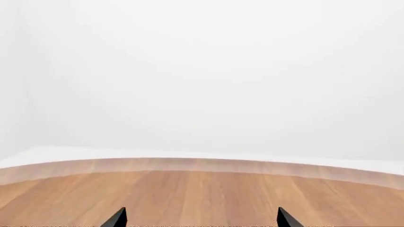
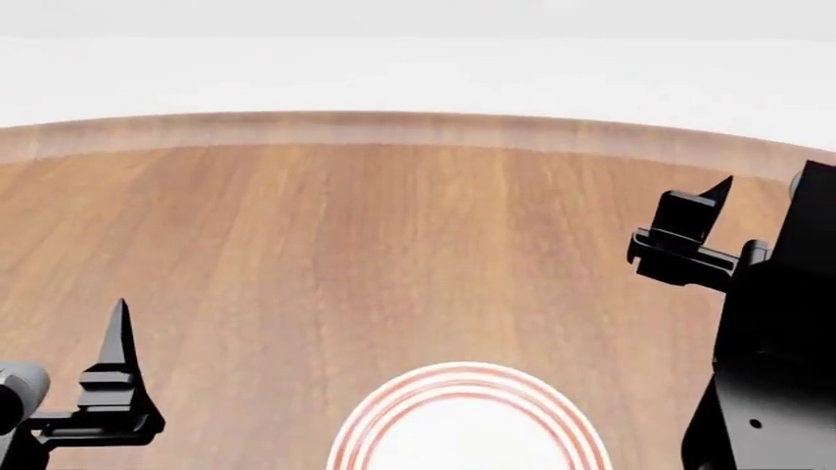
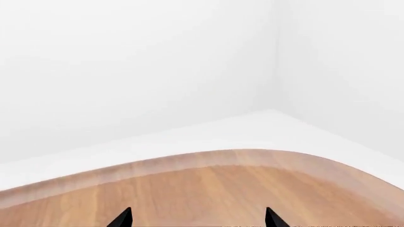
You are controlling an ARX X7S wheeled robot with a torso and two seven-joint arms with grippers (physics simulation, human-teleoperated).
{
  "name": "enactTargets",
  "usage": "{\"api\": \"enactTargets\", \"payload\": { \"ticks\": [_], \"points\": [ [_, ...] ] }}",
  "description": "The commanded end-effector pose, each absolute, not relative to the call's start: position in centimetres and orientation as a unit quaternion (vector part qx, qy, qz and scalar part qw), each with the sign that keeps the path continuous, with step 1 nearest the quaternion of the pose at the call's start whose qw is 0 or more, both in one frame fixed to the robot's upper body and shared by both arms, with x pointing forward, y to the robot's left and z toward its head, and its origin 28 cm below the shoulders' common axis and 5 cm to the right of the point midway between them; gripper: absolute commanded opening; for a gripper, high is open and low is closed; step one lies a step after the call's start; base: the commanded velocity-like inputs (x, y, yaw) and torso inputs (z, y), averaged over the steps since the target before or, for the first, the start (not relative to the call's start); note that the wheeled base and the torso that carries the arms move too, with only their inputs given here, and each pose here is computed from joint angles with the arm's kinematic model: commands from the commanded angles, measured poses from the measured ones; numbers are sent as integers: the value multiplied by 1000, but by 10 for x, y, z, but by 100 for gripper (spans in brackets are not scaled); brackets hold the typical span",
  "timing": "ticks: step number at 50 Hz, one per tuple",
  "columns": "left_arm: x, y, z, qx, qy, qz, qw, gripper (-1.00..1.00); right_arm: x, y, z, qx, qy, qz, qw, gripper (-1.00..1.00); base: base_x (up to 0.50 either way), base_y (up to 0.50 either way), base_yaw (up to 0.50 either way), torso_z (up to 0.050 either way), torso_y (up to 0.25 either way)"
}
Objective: Pick up the red mug and put it on the plate
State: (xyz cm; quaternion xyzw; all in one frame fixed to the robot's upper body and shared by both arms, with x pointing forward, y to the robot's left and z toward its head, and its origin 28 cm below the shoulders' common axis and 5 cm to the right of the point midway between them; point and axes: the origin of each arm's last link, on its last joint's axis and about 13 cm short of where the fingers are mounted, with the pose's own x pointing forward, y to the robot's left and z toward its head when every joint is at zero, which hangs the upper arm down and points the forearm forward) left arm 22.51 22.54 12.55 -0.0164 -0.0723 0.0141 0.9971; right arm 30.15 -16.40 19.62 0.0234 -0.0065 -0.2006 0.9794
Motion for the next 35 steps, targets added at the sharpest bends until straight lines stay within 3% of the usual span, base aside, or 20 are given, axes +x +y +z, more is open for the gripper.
{"api": "enactTargets", "payload": {
  "ticks": [1, 8, 14, 17, 33, 34, 35],
  "points": [
    [225, 226, 125, -18, -70, 14, 997, 100, 303, -164, 195, 21, -3, -208, 978, 100, 0, 0, 0, 0, 0],
    [231, 227, 125, -30, -49, 48, 997, 100, 304, -163, 193, 17, 2, -208, 978, 100, 0, 0, 0, 0, 0],
    [248, 233, 125, -55, -15, 196, 979, 100, 306, -163, 190, 17, 10, -209, 978, 100, 0, 0, 0, 0, 0],
    [259, 236, 125, -64, -13, 302, 951, 100, 307, -163, 190, 16, 13, -210, 978, 100, 0, 0, 0, 0, 0],
    [274, 241, 121, -109, 47, 355, 927, 100, 310, -161, 186, 12, 20, -208, 978, 100, 0, 0, 0, 0, 0],
    [293, 250, 116, -160, 119, 409, 890, 100, 315, -160, 179, 11, 37, -205, 978, 100, 0, 0, 0, 0, 0],
    [297, 248, 99, -153, 161, 408, 886, 100, 315, -160, 179, 11, 37, -205, 978, 100, 0, 0, 0, 0, 0]
  ]
}}
